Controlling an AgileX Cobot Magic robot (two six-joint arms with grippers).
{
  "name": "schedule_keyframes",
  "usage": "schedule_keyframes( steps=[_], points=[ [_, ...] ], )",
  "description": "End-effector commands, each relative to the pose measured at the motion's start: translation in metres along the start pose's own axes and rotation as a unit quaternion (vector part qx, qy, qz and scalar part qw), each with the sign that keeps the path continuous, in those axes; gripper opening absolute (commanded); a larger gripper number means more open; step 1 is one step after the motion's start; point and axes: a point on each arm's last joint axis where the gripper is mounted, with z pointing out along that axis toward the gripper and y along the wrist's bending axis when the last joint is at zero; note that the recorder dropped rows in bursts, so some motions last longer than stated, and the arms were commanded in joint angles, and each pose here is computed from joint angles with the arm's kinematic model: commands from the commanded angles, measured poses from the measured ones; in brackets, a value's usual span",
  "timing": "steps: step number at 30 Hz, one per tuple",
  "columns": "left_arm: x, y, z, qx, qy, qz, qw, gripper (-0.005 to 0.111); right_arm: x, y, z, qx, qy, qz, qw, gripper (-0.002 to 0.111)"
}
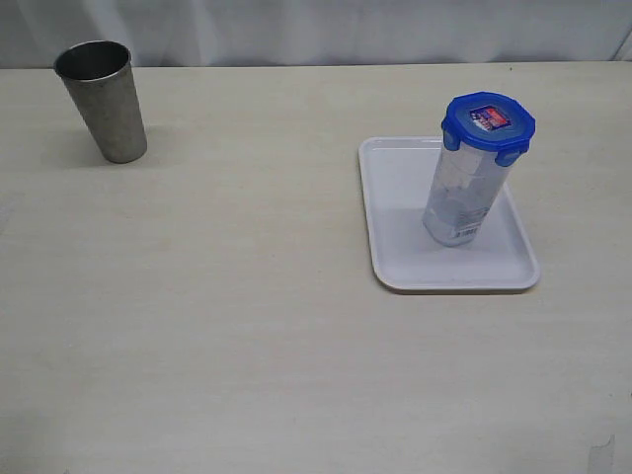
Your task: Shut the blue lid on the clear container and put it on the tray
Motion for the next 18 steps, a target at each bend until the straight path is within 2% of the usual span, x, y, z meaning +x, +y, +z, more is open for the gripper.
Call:
schedule_keyframes(
  steps=[1,18],
  points=[
    [0.0006,0.0,0.0001,-0.001,-0.002,-0.004,1.0,0.0,0.0007,-0.0004,0.0,0.003,-0.002,0.0,1.0,0.004],
    [0.0006,0.0,0.0001,-0.001,-0.002,-0.004,1.0,0.0,0.0007,-0.0004,0.0,0.003,-0.002,0.0,1.0,0.004]
  ],
)
